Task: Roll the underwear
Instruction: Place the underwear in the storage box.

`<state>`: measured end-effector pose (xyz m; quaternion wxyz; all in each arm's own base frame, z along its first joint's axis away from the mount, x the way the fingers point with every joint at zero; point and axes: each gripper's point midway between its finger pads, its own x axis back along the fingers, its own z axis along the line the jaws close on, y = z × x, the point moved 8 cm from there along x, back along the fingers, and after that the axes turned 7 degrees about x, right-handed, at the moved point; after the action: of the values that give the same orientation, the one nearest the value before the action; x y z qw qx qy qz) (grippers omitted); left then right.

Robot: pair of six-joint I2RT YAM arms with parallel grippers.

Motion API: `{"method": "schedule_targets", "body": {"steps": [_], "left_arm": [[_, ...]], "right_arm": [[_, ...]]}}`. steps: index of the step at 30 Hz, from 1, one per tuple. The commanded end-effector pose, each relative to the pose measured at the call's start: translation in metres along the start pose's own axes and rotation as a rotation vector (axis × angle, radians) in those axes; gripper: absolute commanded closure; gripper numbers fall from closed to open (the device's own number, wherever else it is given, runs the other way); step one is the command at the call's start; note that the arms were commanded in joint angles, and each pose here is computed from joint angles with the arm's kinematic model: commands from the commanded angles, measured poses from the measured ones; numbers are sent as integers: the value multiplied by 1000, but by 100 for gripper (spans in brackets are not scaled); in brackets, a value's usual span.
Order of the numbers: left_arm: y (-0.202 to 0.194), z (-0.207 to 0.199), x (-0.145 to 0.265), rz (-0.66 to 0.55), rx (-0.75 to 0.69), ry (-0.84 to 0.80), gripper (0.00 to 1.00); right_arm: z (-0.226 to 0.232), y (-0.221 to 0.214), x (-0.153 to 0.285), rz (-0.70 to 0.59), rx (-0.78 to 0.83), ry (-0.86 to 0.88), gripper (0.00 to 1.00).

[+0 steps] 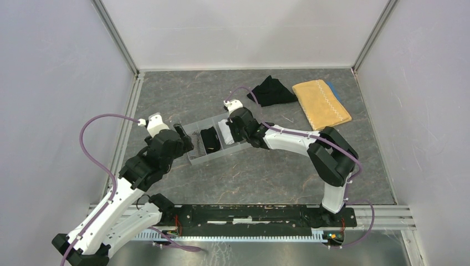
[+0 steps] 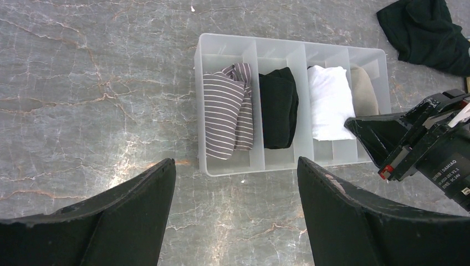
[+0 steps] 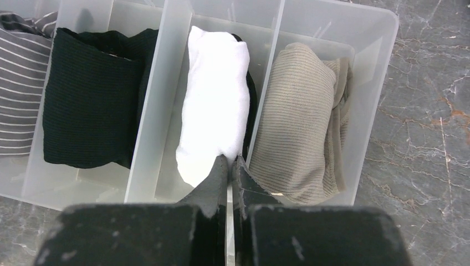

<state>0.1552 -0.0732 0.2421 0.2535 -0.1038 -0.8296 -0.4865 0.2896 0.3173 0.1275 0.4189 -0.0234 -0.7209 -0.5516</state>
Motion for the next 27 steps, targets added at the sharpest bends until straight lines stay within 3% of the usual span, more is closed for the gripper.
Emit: {"method": "schedule_targets", "body": {"steps": [1,3,13,21,27], "left_arm": [[3,-4,-2,-17,18,-16,14],[3,-4,-1,-18,18,-17,14],[2,-4,-2,-14,13,-20,14],[0,-6,-4,3,-1,-30,14],[-1,-8,-4,13,-11,-46,14]], "right_arm": [[-5,20,11,-46,35,-50,100],[-5,18,11,-40,40,-48,100],[-8,37,31,-117,66,-34,65],[-4,55,59,-202,55,58,56],[-8,44,86,-224,52,103,54]]}}
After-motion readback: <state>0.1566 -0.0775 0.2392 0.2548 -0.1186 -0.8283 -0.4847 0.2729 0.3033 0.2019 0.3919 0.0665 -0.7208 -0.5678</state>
